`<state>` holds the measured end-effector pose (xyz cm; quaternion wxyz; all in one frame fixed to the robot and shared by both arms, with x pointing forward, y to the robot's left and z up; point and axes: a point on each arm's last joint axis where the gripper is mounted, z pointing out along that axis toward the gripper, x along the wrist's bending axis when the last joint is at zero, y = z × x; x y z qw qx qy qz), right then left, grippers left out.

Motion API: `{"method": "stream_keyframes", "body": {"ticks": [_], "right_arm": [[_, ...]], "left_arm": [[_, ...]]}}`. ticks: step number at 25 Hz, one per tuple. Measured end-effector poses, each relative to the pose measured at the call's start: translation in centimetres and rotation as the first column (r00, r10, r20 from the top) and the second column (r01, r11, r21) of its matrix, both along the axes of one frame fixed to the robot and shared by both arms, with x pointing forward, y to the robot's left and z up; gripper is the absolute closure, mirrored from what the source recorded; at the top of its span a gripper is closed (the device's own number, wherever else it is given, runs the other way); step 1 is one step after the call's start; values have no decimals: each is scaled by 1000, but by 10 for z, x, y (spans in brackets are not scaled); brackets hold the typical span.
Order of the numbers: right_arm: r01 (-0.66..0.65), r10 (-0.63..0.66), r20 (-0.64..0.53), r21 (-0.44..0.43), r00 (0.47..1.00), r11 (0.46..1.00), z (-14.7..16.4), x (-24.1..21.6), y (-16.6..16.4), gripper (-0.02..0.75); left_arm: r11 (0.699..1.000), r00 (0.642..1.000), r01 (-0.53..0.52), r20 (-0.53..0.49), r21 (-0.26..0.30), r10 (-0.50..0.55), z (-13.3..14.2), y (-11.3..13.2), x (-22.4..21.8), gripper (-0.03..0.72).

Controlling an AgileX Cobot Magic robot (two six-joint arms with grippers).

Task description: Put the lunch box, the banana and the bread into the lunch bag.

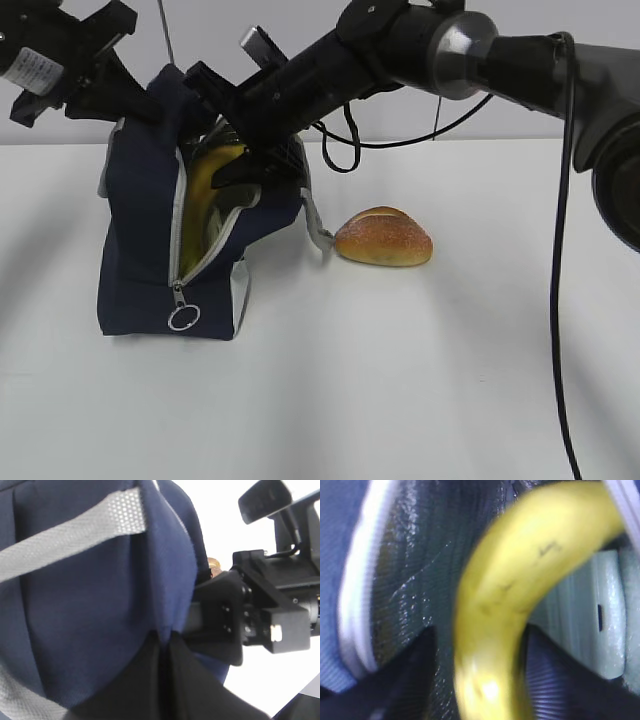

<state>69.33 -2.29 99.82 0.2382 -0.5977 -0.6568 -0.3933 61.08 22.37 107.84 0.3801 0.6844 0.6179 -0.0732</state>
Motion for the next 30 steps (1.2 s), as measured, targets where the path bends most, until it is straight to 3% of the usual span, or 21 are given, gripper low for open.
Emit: {"method": "stream_keyframes", "body": {"ticks": [2, 5, 8, 12, 17, 30], "right_arm": [[-18, 18, 38, 0, 999, 1000, 4, 1, 0, 141], [-54, 54, 89, -7, 995, 999, 11, 1, 1, 94], [-109, 114, 126, -51, 985, 993, 21, 0, -3, 106], [-181, 220, 177, -210, 959, 961, 36, -1, -18, 156], [-110, 247, 322, -389, 914, 915, 66, 7, -35, 166], [-22, 232, 376, -486, 897, 873, 102, 0, -72, 169]], "left_arm": [[1000, 1000, -1, 1, 0, 1, 0, 0, 0, 691], [1000, 1000, -2, 2, 0, 2, 0, 0, 0, 691], [1000, 1000, -1, 1, 0, 1, 0, 0, 0, 691], [1000, 1000, -1, 1, 0, 1, 0, 0, 0, 691], [1000, 1000, -1, 1, 0, 1, 0, 0, 0, 691], [1000, 1000, 1, -1, 1, -1, 0, 0, 0, 691]]}}
